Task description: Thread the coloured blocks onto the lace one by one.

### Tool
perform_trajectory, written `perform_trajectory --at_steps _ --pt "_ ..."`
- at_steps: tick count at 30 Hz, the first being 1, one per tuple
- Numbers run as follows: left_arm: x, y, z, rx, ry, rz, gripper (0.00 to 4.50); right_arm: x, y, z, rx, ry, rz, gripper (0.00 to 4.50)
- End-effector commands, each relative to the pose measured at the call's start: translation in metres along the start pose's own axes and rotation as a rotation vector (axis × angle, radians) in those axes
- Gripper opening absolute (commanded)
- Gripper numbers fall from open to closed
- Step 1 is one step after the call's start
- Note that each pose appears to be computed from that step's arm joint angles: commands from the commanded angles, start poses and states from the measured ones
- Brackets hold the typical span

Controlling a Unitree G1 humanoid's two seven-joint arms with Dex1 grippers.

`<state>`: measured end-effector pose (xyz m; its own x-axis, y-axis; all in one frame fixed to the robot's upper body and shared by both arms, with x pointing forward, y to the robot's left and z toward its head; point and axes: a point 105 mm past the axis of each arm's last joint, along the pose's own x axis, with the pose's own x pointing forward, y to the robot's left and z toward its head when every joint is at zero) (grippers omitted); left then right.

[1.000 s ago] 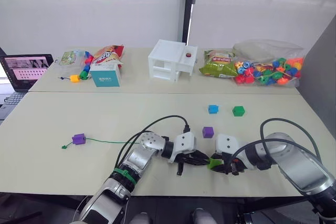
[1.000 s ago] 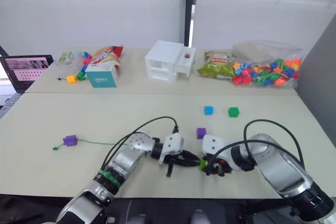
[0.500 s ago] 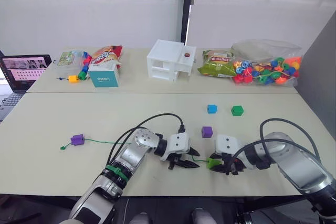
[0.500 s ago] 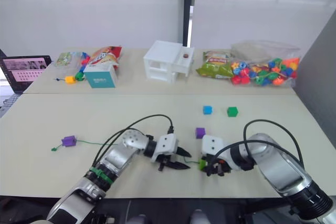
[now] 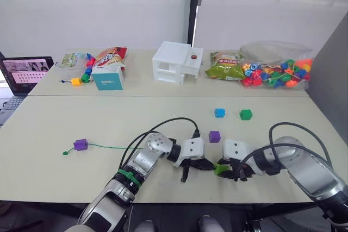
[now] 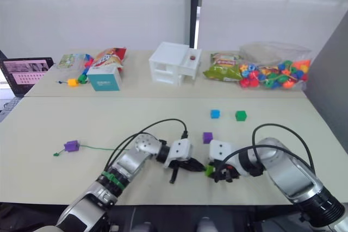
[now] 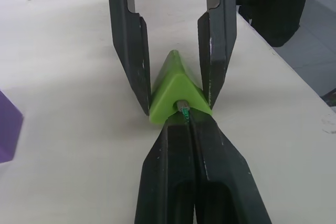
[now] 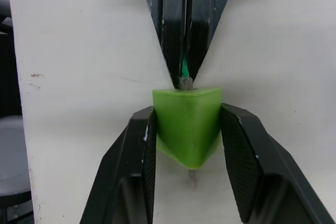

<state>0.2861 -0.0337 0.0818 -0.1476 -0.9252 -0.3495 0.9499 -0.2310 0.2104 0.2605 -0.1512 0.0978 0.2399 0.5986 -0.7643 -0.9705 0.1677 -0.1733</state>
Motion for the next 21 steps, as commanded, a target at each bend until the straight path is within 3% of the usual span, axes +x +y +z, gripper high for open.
perform_trajectory --at_steps 1,5,14,19,20,21 --pt "0.016 0.002 0.016 0.001 -0.024 -0.024 0.00 0.005 0.004 0.000 0.001 0.008 0.014 1.27" --pt "0.015 0.003 0.022 -0.033 -0.044 -0.024 0.00 0.004 0.005 0.001 0.004 0.008 0.014 1.27" --pt "-0.024 0.006 0.020 -0.076 -0.007 -0.002 2.85 0.005 0.002 0.001 0.024 -0.006 -0.021 1.27" --pt "-0.030 0.001 0.024 -0.097 -0.008 -0.021 4.45 0.000 0.002 0.003 0.035 -0.020 -0.049 1.27" --pt "-0.029 0.001 0.025 -0.089 -0.011 -0.015 4.45 -0.002 0.003 0.004 0.034 -0.021 -0.052 1.27" --pt "-0.027 0.001 0.025 -0.084 -0.016 -0.010 4.48 -0.005 0.003 0.005 0.032 -0.023 -0.057 1.77"
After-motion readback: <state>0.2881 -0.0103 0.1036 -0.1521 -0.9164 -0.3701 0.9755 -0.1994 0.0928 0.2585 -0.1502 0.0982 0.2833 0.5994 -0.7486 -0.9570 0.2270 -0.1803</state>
